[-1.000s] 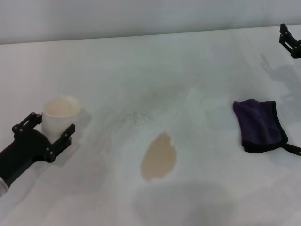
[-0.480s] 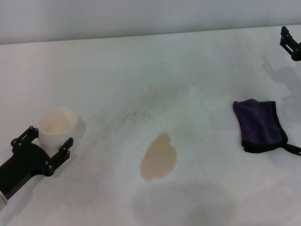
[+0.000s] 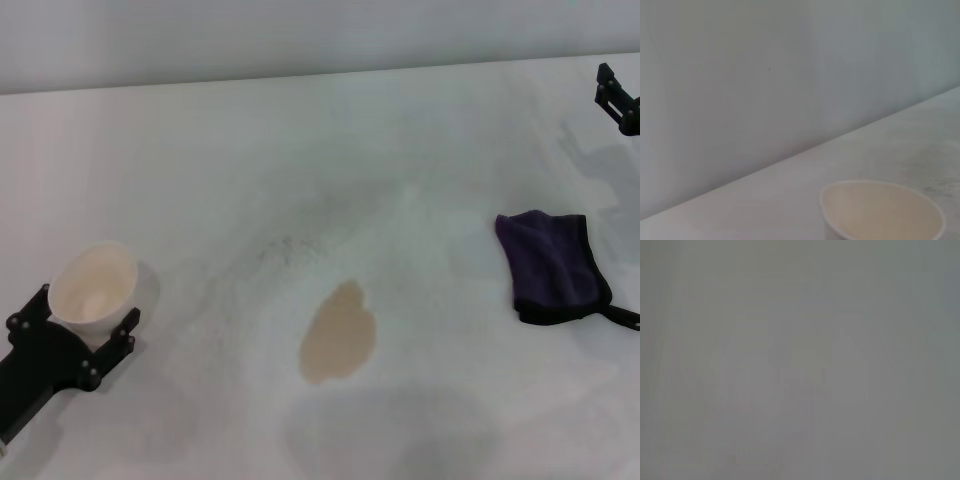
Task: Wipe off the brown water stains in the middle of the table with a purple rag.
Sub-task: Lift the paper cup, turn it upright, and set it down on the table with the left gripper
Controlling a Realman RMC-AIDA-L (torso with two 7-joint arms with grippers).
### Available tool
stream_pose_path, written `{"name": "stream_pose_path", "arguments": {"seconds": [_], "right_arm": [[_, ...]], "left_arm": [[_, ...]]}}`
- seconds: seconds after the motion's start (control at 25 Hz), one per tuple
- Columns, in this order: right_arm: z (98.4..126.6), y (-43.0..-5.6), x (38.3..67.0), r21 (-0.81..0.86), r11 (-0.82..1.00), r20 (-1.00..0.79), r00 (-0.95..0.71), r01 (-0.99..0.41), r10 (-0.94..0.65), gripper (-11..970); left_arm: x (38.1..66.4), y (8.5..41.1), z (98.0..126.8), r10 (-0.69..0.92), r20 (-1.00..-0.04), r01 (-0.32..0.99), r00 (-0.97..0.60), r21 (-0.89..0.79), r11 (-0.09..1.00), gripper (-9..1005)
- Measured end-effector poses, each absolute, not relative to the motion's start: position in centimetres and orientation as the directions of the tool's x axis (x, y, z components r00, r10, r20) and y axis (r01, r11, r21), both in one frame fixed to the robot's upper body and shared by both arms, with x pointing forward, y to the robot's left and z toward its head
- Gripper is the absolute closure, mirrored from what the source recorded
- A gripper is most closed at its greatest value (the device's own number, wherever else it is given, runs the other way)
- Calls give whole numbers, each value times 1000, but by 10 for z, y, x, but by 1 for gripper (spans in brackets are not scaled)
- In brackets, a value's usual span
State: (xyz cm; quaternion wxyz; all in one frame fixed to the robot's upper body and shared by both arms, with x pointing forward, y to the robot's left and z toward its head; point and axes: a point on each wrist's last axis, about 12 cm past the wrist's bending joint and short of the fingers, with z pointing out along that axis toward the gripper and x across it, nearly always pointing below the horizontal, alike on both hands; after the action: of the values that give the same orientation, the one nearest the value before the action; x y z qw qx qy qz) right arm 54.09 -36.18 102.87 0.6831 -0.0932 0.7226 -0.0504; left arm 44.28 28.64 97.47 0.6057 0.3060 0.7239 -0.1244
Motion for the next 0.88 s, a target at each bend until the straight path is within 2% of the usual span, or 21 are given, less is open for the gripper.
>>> {"name": "stream_pose_path", "arguments": {"seconds": [0.12, 0.32, 0.6, 0.88], "right_arm": [[1028, -361, 541, -198, 978, -978, -52, -66, -202, 118], [1027, -360, 540, -196, 978, -978, -55, -72, -200, 118], [1026, -360, 540, -194, 978, -978, -62, -70, -199, 118], [1026, -360, 542, -199, 977, -976, -71, -75, -205, 118]], "left_arm": [[444, 285, 975, 293, -953, 595, -78, 191, 781, 282], [447, 283, 975, 294, -953, 605, -79, 188, 774, 103], [449, 279, 975, 282, -956, 616, -86, 171, 769, 103], [426, 286, 974, 239, -968, 592, -80, 147, 793, 103]]}}
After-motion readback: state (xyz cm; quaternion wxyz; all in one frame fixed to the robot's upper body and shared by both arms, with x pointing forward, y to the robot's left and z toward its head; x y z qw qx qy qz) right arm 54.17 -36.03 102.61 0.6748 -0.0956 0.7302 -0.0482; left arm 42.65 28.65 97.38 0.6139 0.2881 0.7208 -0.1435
